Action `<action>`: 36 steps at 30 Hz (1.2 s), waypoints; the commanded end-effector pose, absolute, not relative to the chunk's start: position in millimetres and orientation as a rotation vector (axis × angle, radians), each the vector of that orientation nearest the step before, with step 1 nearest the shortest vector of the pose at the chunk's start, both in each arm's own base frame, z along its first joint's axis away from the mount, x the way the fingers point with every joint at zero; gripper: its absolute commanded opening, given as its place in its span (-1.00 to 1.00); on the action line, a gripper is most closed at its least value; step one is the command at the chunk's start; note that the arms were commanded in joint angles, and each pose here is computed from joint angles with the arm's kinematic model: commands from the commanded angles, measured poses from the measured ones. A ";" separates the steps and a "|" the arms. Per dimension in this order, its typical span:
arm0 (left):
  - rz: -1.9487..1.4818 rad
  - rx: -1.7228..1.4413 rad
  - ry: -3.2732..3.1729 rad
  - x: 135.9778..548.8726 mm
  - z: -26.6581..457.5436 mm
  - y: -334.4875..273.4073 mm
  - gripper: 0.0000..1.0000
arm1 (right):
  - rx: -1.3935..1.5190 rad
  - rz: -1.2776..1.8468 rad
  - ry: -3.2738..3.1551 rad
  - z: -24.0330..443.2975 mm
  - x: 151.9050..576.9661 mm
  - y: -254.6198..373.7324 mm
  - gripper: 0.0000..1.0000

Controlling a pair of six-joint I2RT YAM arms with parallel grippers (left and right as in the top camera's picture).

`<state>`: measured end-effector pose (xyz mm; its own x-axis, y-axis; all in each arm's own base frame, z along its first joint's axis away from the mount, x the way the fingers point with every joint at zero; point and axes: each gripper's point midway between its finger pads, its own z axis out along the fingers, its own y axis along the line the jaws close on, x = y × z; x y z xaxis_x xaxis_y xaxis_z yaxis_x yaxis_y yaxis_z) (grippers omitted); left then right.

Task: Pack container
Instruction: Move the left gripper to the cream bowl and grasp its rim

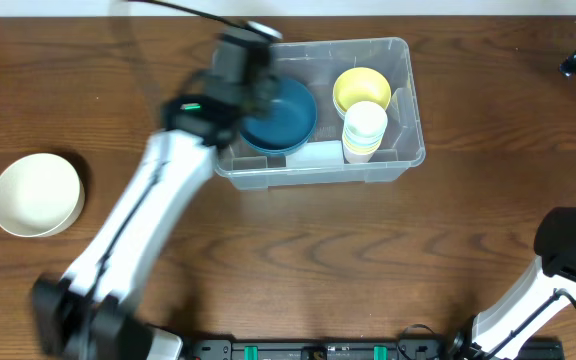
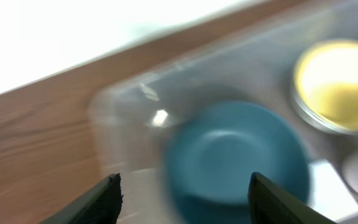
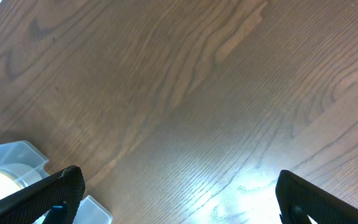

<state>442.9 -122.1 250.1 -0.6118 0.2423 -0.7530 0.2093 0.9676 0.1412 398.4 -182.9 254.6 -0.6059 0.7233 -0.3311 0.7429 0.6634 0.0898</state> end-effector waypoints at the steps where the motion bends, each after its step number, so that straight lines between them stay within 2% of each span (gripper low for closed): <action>1: 0.128 0.039 2.221 433.7 284.1 -45.3 0.31 | 1.180 -0.087 2.508 262.8 396.4 -185.9 0.99; 5: 0.228 -0.244 2.272 414.6 279.8 46.9 0.31 | 1.180 -0.087 2.508 262.8 396.4 -185.9 0.98; 9: 0.292 -0.625 2.342 391.0 241.9 132.2 0.31 | 1.180 -0.087 2.508 262.8 396.4 -185.9 0.98; 14: 0.294 -0.889 2.444 374.1 183.4 183.6 0.31 | 1.180 -0.087 2.508 262.8 396.4 -185.9 0.99; 27: 0.297 -1.009 2.725 363.5 73.3 196.8 0.31 | 1.180 -0.087 2.508 262.8 396.4 -185.9 0.98; 36: 0.297 -1.034 2.808 356.6 42.8 195.8 0.24 | 1.180 -0.087 2.508 262.8 396.4 -185.9 0.98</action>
